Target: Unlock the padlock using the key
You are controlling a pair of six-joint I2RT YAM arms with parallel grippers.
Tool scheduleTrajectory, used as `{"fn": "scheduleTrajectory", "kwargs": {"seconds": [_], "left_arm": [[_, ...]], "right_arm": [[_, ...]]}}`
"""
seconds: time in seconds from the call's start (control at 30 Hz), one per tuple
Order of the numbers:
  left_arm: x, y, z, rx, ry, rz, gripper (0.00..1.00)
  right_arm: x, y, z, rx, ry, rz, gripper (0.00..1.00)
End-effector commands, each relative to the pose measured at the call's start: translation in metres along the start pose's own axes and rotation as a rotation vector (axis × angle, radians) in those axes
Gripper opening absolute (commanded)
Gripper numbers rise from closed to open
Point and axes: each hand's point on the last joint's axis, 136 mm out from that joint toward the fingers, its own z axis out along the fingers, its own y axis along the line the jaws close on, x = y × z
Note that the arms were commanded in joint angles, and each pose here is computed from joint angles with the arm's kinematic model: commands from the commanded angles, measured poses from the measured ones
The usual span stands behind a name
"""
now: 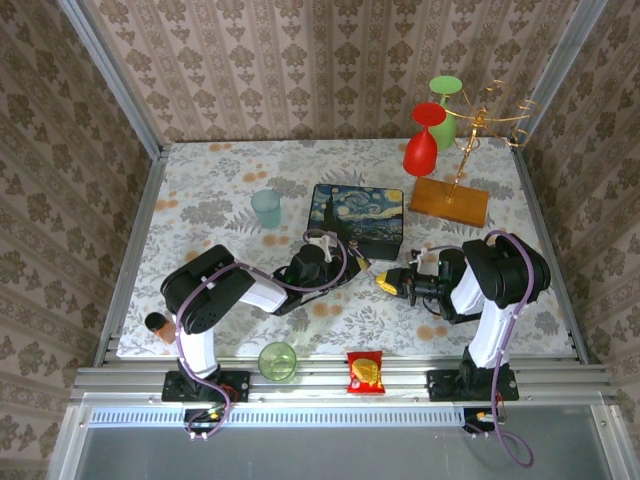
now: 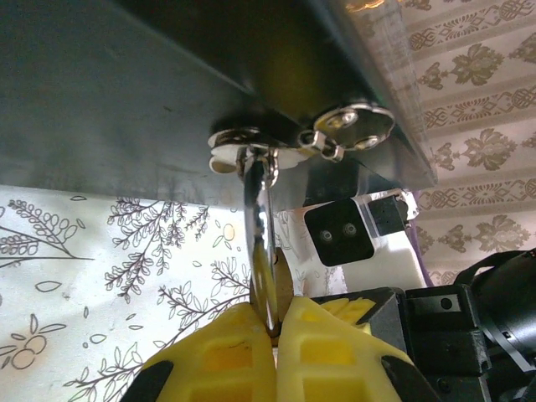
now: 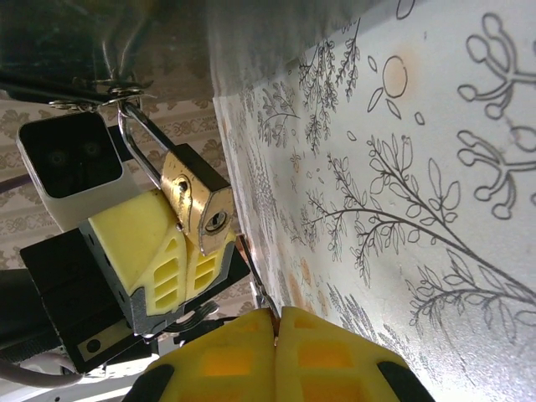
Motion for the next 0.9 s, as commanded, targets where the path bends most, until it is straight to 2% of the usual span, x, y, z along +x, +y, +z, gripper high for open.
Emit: {"fn": "scheduleTrajectory", "kwargs": {"seconds": [0.0,0.87], "left_arm": [[-0.019,-0.042,-0.008,0.136,-0.057,0.019,0.0],[-0.017,-0.043,-0.002,0.158,-0.056,-0.011,0.0]], "right_arm": [[-0.006,0.006,0.002,-0.024,0.0,-0.027,0.0],[-0.012,0.018,-0.002,-0.05,-0.015,-0.072,0.0]]}}
